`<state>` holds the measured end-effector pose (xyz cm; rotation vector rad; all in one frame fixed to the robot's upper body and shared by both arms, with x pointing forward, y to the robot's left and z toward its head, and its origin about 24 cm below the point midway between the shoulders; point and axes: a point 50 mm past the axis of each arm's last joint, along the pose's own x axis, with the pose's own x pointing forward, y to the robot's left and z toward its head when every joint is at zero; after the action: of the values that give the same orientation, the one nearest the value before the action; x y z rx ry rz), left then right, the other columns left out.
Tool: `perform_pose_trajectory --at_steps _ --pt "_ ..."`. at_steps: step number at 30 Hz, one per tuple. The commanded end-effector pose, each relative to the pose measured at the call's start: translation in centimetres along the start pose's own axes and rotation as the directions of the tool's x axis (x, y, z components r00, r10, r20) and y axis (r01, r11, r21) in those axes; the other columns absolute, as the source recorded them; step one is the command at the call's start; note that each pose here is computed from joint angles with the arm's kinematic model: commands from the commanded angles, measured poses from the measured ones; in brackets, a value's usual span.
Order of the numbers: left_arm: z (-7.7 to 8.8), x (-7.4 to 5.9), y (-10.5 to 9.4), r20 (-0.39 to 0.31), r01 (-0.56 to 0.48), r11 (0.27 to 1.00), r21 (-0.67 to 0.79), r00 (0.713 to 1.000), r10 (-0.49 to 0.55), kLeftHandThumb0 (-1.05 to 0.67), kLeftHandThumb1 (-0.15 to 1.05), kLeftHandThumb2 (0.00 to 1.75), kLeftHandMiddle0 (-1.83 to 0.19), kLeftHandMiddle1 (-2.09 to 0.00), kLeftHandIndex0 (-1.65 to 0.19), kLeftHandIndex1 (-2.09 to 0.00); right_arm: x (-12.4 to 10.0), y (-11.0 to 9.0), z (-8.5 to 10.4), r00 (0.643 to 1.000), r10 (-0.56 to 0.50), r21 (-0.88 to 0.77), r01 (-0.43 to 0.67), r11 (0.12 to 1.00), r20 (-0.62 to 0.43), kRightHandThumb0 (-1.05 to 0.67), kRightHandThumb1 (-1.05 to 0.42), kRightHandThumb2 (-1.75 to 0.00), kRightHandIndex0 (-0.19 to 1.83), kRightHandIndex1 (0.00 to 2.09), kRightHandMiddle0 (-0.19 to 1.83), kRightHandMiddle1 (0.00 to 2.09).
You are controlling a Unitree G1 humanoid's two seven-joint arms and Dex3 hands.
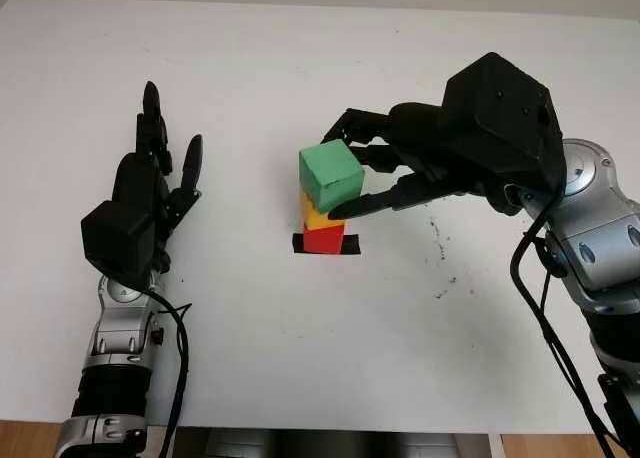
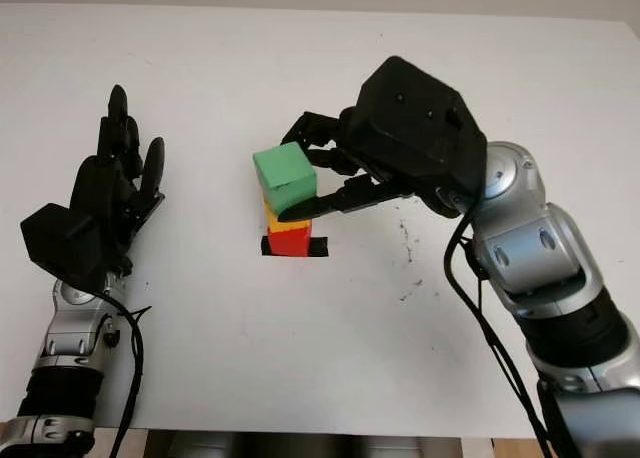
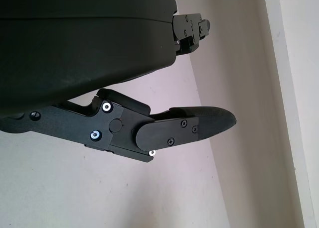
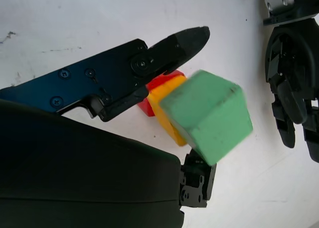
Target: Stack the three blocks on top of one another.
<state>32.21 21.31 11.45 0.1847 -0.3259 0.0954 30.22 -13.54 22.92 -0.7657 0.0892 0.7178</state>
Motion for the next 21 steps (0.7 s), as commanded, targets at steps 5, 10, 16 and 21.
perform_pose_trajectory --at_steps 5,10,16,21 --pt "0.0 -0.3 0.0 0.001 0.001 1.000 0.014 1.000 -0.001 -0.65 1.05 0.53 0.15 -0.05 0.13 -0.06 -0.5 0.0 0.1 0.999 0.040 -0.053 -0.040 0.998 -0.007 -0.73 -0.84 -0.06 -0.16 0.03 -0.17 0.25" --pt "0.0 -0.2 0.0 0.000 0.011 1.000 0.019 1.000 -0.011 -0.65 1.05 0.55 0.16 -0.05 0.14 -0.05 -0.9 -0.3 0.2 0.999 0.034 -0.078 -0.032 0.996 0.023 -0.76 -0.85 -0.06 -0.19 0.00 -0.19 0.01" --pt "0.1 -0.2 0.0 -0.002 0.005 1.000 0.025 1.000 -0.005 -0.64 1.05 0.54 0.15 -0.06 0.13 -0.06 -1.8 -1.0 0.6 0.999 0.011 -0.044 -0.010 0.999 0.034 -0.81 -0.88 -0.06 -0.19 0.00 -0.19 0.00" --pt "0.2 0.0 0.0 0.010 0.019 1.000 0.016 1.000 -0.019 -0.64 1.05 0.55 0.17 -0.05 0.14 -0.05 -2.3 -1.1 0.8 0.999 -0.003 -0.039 0.005 0.999 0.047 -0.82 -0.88 -0.06 -0.19 0.00 -0.19 0.00"
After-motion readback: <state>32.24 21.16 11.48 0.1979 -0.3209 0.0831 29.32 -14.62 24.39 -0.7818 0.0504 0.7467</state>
